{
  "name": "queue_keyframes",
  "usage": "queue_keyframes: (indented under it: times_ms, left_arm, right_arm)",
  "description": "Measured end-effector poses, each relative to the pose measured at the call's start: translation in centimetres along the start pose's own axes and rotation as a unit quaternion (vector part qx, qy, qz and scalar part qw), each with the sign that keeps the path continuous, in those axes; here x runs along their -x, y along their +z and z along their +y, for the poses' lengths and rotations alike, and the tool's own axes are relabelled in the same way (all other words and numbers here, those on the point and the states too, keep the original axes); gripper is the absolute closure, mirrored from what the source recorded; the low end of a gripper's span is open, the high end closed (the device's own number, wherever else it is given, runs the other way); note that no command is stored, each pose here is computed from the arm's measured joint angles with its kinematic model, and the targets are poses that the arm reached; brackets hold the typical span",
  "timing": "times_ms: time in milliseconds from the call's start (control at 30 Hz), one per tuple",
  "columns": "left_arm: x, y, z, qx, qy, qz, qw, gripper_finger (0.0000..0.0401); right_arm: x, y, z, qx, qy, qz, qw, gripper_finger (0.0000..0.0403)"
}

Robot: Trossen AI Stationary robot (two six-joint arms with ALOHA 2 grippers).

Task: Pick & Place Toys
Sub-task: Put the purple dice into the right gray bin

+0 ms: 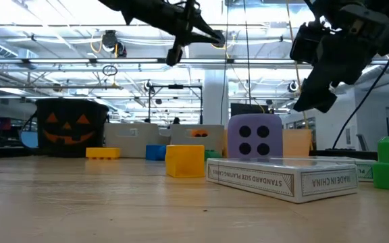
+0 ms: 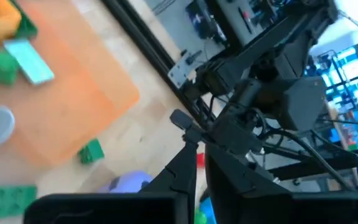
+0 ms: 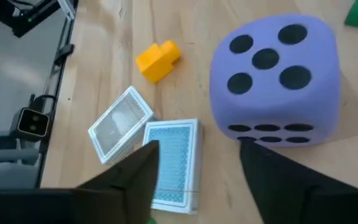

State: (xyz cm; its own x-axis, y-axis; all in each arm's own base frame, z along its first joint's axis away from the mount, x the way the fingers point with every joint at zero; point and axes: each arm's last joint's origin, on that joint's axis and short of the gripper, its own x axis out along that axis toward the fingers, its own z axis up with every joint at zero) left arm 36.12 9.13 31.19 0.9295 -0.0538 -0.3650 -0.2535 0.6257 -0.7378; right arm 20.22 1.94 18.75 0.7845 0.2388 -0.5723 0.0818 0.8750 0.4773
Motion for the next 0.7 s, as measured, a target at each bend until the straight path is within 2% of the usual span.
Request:
queue_keyframes:
  times_ms: [133,267,367,567,700]
  left_arm:
    - [0.3,-0.1,-0.4,-0.039,-0.005,0.005,0.999,0.0351]
    - [0.1,-1.1,-0.3,-0.055,0.014,0.038,0.998,0.0339]
    - [0.0,-1.8,-0.3,-0.063,0.028,0.058,0.996,0.0331]
    - [-0.3,-2.6,-0.9,-0.105,0.02,0.072,0.992,0.0329]
    - [-0.3,-3.0,-0.7,-0.106,0.035,0.085,0.99,0.0328]
  right_arm:
    - [0.0,-0.3,-0.7,0.021,-0.022,0.02,0.999,0.0124]
    - [-0.3,-0.6,-1.9,0.019,-0.063,0.047,0.997,0.0079]
    - [-0.3,-0.2,-2.2,0.023,-0.065,0.033,0.997,0.0054]
    - [0.3,1.3,-2.1,0.056,-0.055,-0.027,0.997,0.0035]
    - [1.2,2.6,-1.2,0.085,-0.049,-0.044,0.994,0.0035]
